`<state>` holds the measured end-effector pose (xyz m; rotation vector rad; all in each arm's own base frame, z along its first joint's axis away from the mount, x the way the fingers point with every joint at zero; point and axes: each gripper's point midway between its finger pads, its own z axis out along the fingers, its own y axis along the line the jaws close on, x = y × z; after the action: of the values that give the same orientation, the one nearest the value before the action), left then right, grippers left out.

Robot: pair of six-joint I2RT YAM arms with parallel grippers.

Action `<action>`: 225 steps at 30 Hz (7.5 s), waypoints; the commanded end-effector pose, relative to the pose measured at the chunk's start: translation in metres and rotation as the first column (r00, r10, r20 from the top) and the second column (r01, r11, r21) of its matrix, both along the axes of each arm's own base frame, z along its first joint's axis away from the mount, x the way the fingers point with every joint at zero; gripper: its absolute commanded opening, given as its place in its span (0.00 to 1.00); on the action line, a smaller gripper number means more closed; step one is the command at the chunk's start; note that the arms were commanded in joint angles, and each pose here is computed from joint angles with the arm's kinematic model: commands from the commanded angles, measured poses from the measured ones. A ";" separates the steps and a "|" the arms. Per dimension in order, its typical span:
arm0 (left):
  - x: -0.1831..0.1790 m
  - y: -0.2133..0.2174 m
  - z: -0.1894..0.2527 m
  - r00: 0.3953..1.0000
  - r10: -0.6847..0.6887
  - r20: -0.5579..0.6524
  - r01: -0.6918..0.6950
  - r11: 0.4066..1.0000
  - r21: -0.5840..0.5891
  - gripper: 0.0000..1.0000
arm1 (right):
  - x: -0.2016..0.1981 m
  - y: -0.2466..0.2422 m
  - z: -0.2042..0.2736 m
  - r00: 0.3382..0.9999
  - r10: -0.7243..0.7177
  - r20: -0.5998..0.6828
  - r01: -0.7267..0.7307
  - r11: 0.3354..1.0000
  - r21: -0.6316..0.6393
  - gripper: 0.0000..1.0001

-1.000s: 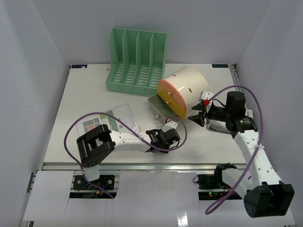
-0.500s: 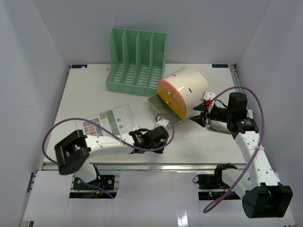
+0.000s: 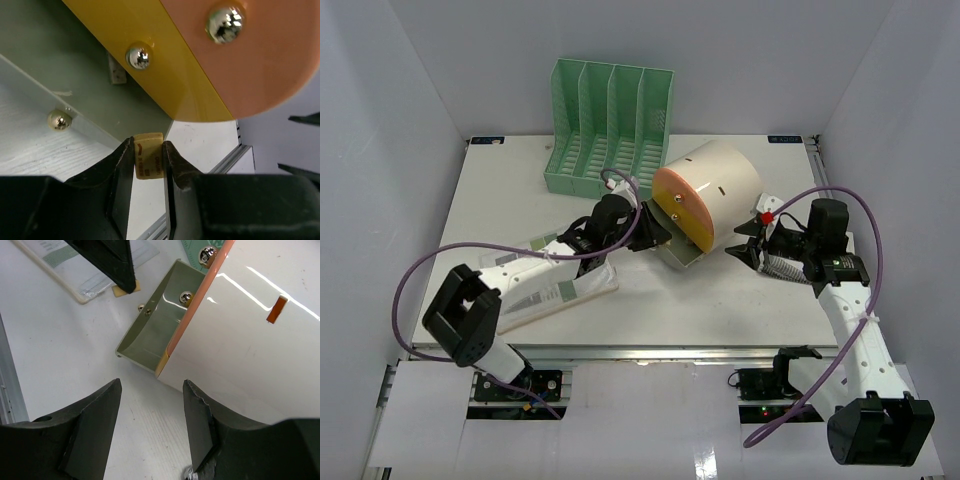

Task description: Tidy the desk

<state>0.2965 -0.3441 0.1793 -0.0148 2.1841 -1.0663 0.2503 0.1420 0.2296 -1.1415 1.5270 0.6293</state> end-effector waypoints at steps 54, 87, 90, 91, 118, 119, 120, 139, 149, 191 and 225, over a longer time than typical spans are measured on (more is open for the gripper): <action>0.087 0.005 -0.060 0.977 -0.213 -0.033 0.191 0.926 -0.325 0.54 | 0.167 -0.055 0.025 0.812 -0.390 -0.434 0.557 0.741 0.376 0.59; 0.100 -0.017 -0.028 0.984 -0.146 0.101 0.167 0.953 -0.253 0.27 | 0.160 -0.061 0.021 0.816 -0.376 -0.439 0.549 0.743 0.384 0.60; 0.101 -0.017 -0.038 0.987 -0.147 0.066 0.158 0.959 -0.236 0.24 | 0.159 -0.061 0.021 0.816 -0.377 -0.437 0.548 0.743 0.383 0.60; 0.103 -0.019 -0.041 0.987 -0.150 0.058 0.159 0.959 -0.234 0.21 | 0.159 -0.061 0.020 0.815 -0.378 -0.439 0.550 0.742 0.383 0.60; 0.109 0.022 0.011 0.969 -0.100 0.225 0.090 0.994 0.055 0.59 | 0.142 -0.087 0.057 0.831 -0.473 -0.293 0.555 0.734 0.390 0.79; 0.106 0.031 0.012 0.967 -0.100 0.235 0.076 0.991 0.106 0.62 | 0.139 -0.090 0.059 0.829 -0.485 -0.279 0.559 0.733 0.387 0.80; 0.102 0.041 0.005 0.967 -0.108 0.230 0.069 0.983 0.170 0.64 | 0.137 -0.093 0.061 0.828 -0.494 -0.265 0.561 0.733 0.385 0.81; 0.021 0.157 -0.124 0.986 0.070 -0.152 0.055 0.723 0.689 0.72 | 0.068 -0.104 0.049 0.862 -0.496 -0.107 0.505 0.818 0.275 0.97; 0.022 0.143 -0.158 0.964 0.097 -0.247 0.123 0.662 0.740 0.71 | 0.061 -0.100 0.043 0.868 -0.484 -0.112 0.495 0.823 0.278 0.97; 0.017 0.098 0.099 0.979 -0.059 0.193 0.032 0.989 0.144 0.00 | -0.042 0.040 0.044 0.991 0.113 -0.074 -0.108 0.992 0.072 0.97; 0.189 0.125 0.294 0.805 -0.042 0.592 0.033 0.999 0.025 0.00 | -0.037 0.029 -0.031 0.991 0.058 -0.117 -0.055 0.998 0.031 0.98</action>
<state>0.4862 -0.2106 0.4533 0.2909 1.6956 -0.8393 0.2099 0.1692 0.1954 -1.1348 1.6230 0.7733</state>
